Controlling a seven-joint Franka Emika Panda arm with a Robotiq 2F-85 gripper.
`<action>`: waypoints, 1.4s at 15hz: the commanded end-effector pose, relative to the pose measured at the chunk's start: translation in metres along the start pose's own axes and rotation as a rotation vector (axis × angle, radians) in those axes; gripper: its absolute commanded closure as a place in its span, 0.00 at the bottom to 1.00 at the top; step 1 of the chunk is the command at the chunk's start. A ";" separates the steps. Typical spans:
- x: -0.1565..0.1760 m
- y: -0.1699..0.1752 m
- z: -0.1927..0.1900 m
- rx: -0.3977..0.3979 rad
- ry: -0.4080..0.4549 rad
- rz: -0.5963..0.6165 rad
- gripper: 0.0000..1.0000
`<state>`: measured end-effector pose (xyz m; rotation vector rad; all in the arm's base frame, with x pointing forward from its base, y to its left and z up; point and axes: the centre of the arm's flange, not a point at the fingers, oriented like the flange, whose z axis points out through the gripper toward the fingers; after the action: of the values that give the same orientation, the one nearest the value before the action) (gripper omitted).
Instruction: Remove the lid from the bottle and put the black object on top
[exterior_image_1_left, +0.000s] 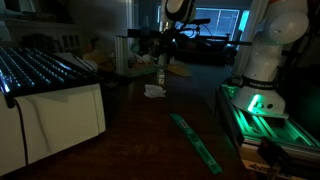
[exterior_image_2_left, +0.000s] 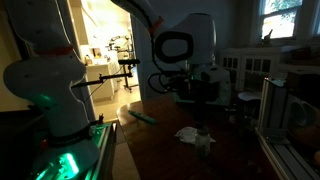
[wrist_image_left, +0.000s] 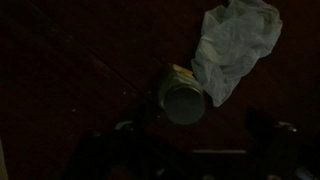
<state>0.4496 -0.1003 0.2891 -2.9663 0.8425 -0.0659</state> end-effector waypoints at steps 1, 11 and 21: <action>-0.006 0.006 0.019 0.005 0.001 -0.011 0.00; -0.005 0.007 0.038 0.027 0.067 0.009 0.01; -0.004 0.004 0.043 0.041 0.080 0.010 0.19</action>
<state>0.4488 -0.0991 0.2528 -2.9519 0.8608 -0.1733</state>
